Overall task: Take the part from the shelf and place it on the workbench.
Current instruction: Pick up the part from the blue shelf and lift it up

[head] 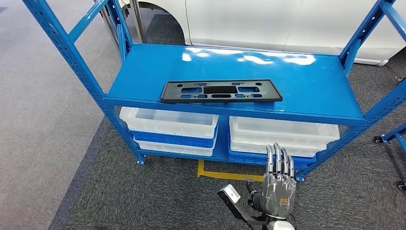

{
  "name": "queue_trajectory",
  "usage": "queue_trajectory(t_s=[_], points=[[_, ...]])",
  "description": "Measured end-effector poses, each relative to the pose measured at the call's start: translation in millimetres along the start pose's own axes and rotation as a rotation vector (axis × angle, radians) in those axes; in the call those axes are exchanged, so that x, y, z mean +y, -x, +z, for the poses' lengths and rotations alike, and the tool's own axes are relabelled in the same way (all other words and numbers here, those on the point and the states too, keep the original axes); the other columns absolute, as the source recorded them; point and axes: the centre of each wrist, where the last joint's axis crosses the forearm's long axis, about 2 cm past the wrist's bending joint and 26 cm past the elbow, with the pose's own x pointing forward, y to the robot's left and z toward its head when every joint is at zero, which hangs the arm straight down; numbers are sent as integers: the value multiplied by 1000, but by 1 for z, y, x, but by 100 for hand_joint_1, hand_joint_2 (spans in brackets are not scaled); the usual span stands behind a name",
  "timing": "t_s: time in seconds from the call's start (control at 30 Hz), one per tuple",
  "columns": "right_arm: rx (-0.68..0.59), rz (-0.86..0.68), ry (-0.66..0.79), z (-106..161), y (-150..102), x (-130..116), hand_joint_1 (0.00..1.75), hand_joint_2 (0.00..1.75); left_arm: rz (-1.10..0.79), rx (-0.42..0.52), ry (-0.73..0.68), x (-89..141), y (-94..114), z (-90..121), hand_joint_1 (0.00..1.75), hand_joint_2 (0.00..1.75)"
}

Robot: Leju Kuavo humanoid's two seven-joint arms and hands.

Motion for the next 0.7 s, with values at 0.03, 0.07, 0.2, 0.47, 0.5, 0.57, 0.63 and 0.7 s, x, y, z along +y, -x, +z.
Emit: queue_trajectory(t_s=[0.03,0.07,0.2,0.47,0.5,0.57,0.63,0.7], points=[[-5,2,-5,1,0,1,0,175,0,1,-1,0,0,0,0,0],[-10,4,-8,2,0,2,0,175,-1,1,-1,1,1,0,0,0],[-23,9,-14,2,-1,4,0,175,0,-1,-2,2,-1,-1,0,0],[-121,8,-50,9,-3,10,0,175,29,16,49,1,0,-1,0,0],[-146,5,-61,11,-4,12,0,175,34,19,54,1,0,-1,0,0],[-172,0,-80,12,-6,15,0,175,41,25,63,2,0,-1,0,0],[-181,-4,-95,12,-8,19,0,175,49,26,75,1,0,-1,0,0],[-195,-11,-114,13,-12,23,0,175,59,24,88,1,0,-1,0,0]])
